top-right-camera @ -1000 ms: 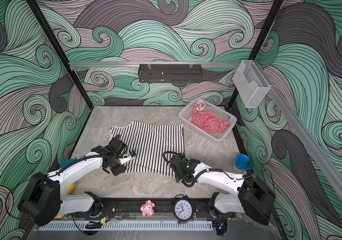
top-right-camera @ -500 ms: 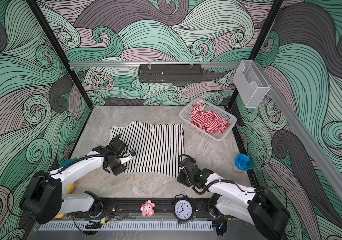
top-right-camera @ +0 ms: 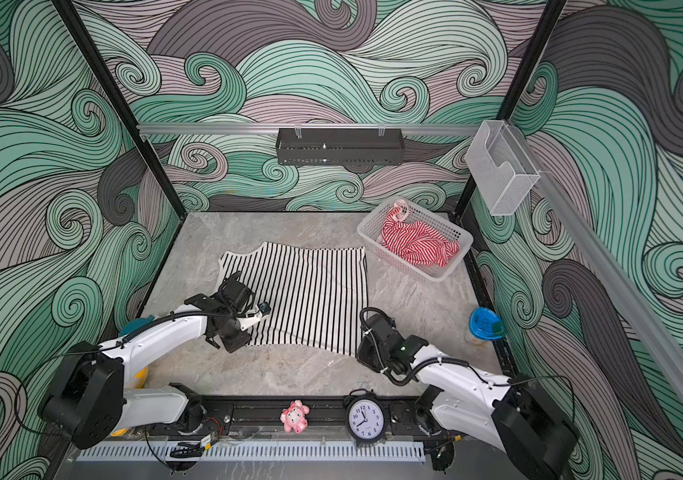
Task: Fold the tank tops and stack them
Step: 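Move both grippers to the tank top's near hem corners and grasp them, then lift the near hem with both grippers and fold it toward the far shoulders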
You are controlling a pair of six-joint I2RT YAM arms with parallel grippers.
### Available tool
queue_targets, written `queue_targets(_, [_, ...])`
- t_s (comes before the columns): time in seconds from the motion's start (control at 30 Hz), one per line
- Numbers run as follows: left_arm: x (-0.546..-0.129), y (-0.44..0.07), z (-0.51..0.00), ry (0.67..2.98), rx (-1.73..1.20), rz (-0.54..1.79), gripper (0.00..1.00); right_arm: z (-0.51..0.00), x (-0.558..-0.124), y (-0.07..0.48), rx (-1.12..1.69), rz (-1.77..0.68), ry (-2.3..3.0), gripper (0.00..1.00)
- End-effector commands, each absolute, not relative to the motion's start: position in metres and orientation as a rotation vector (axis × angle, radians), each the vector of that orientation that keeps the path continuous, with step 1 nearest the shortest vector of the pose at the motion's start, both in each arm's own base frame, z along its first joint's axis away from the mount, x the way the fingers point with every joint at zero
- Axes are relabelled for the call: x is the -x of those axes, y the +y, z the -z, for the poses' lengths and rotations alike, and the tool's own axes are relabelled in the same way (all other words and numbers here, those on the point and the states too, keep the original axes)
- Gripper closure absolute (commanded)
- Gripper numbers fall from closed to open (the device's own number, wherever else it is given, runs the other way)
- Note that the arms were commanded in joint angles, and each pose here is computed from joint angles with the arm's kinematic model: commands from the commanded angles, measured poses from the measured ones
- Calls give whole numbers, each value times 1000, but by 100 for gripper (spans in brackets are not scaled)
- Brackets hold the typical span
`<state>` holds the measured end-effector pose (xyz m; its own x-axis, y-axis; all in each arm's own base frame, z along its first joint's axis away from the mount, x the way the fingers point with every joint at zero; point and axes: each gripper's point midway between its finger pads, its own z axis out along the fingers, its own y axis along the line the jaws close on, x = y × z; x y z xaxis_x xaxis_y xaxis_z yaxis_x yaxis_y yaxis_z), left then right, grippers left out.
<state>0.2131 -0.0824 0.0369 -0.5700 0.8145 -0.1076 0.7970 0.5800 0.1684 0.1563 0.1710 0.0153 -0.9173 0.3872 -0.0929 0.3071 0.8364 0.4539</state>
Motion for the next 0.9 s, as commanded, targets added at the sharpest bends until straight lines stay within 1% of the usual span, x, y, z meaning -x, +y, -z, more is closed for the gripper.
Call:
queue_targets(0.0, [-214,-81,-40,2616,-1341,-177,42,-15,-156,169,-552,-640,2843,77])
queue_targets(0.07, [-214,-81,-39,2615,-1340,-180,42,-15,-157,169,-554,-640,2842,78])
queue_targets(0.13, [-214,-80,-38,2617,-1340,-181,42,-15,-158,170,-553,-635,2843,83])
queue_targets(0.23, [-213,-78,-37,2612,-1347,-194,42,-16,-159,169,-550,-624,2843,93])
queue_targets(0.3, [-216,-76,-38,2600,-1342,-223,40,-19,-161,169,-542,-628,2839,96])
queue_targets(0.4, [-220,-76,-43,2558,-1319,-238,37,-26,-166,173,-524,-642,2820,96])
queue_targets(0.47, [-220,-79,-47,2529,-1322,-216,36,-30,-165,171,-516,-627,2827,97])
queue_targets(0.53, [-221,-79,-50,2512,-1316,-223,37,-36,-168,173,-498,-629,2818,100])
queue_targets(0.63, [-221,-74,-49,2513,-1323,-261,39,-44,-172,174,-482,-627,2805,100])
queue_targets(0.87, [-203,-72,-36,2551,-1457,-220,41,-51,-180,178,-481,-647,2785,100])
